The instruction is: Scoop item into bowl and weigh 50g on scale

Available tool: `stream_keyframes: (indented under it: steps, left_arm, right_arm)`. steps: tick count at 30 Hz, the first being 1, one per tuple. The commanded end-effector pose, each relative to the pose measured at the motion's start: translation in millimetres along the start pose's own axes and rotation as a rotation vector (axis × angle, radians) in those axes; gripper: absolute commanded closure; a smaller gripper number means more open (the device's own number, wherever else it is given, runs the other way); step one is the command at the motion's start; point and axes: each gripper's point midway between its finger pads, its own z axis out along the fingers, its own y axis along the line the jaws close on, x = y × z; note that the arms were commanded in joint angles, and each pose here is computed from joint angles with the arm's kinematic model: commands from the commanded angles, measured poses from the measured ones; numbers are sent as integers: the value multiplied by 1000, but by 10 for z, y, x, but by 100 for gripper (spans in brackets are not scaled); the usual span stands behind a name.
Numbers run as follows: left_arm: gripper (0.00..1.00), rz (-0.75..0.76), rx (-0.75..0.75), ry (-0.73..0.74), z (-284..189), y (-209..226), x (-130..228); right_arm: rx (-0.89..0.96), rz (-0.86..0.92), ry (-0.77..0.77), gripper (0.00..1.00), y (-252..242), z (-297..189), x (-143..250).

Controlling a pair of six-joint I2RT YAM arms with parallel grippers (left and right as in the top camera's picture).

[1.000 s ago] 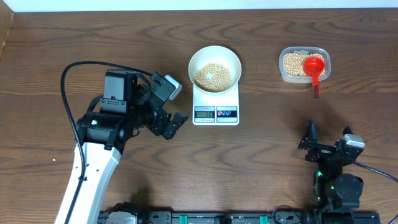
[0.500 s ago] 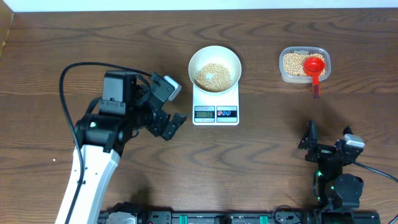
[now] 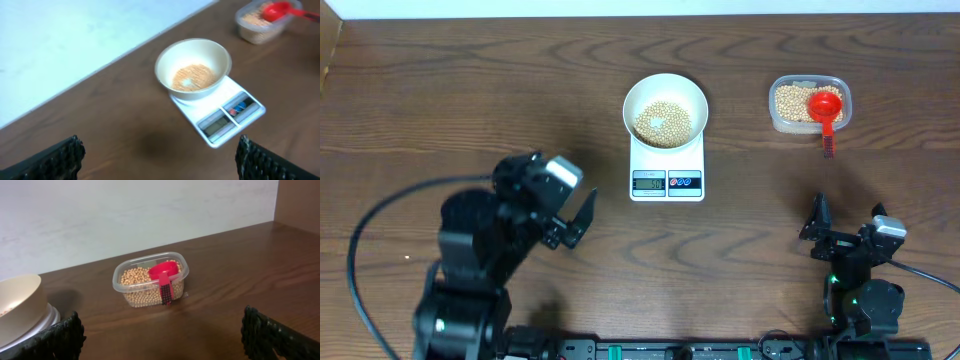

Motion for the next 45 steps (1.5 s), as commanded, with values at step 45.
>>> stream_keyframes:
  steps: [45]
  left_arm:
    - [1, -261, -533, -135, 85, 420, 1638]
  right_arm:
    - [8, -15, -4, 1, -11, -2, 2]
